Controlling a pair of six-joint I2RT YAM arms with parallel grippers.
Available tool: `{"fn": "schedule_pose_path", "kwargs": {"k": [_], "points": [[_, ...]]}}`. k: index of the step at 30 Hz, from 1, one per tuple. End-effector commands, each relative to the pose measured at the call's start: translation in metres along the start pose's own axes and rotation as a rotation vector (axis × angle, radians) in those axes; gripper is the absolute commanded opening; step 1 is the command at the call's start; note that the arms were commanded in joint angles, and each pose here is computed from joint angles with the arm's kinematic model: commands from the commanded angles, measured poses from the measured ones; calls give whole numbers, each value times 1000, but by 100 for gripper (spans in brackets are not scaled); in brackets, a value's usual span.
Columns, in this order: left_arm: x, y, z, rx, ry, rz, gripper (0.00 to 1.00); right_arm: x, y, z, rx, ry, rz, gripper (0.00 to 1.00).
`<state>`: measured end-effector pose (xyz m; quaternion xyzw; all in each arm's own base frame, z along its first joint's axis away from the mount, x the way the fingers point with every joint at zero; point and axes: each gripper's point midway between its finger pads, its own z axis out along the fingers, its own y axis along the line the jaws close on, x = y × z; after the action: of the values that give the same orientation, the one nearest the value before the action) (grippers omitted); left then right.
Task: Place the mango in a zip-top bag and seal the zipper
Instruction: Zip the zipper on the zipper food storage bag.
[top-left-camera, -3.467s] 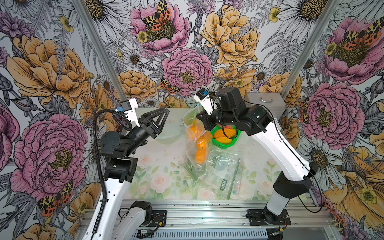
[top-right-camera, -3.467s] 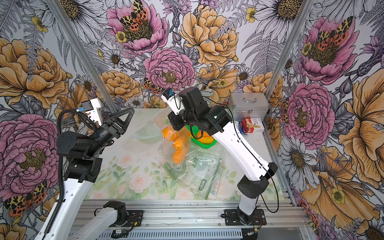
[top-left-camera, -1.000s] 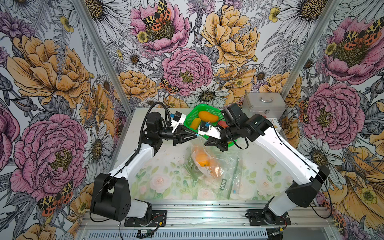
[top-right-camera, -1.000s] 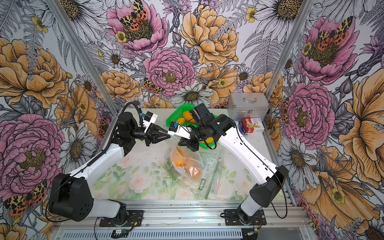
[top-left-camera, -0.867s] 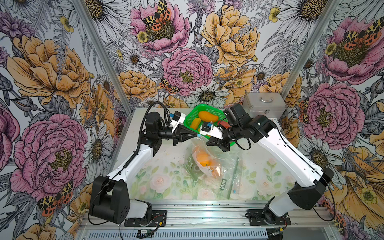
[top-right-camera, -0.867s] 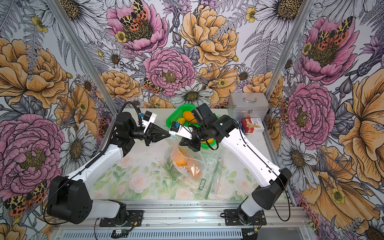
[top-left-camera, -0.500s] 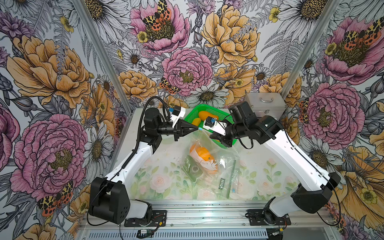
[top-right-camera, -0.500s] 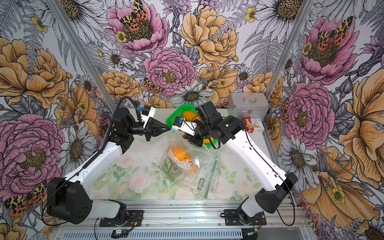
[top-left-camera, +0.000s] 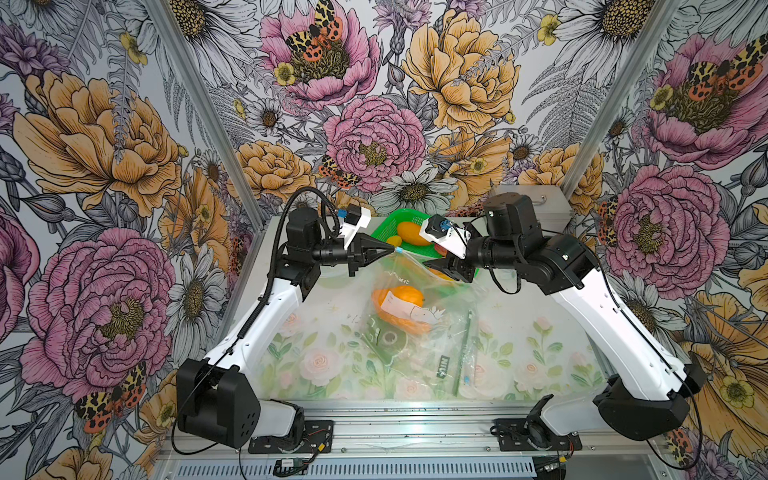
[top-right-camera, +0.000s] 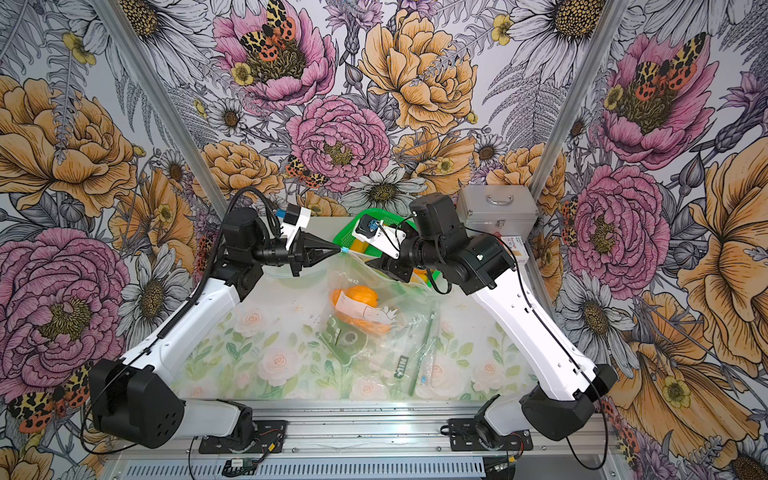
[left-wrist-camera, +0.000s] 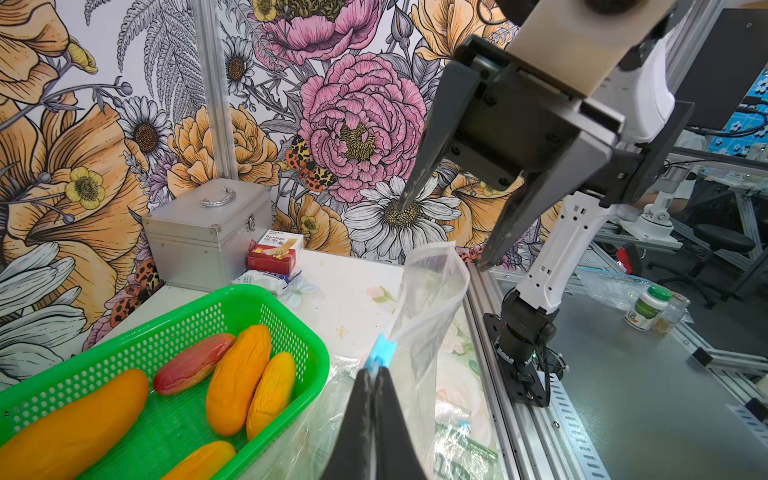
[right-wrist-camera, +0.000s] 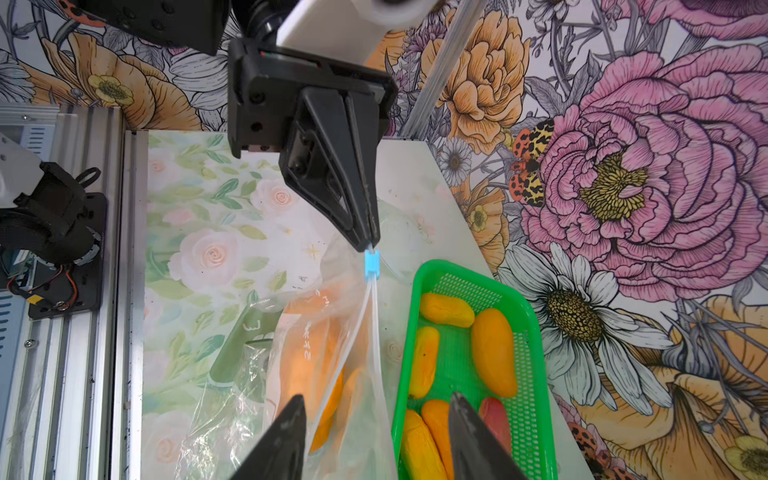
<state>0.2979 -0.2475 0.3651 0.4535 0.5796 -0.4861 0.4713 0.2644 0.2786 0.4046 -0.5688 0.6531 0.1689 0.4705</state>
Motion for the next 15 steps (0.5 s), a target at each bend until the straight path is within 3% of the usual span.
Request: {"fn": "schedule_pose_path", "kwargs": {"k": [1,15], "points": [[3,-16,-3,-36,67,68,0,-24,3,4,-69,-95,-22,55],[-1,-29,-12,-73,61,112,0,-34,2,55,-171,-96,8,51]]}}
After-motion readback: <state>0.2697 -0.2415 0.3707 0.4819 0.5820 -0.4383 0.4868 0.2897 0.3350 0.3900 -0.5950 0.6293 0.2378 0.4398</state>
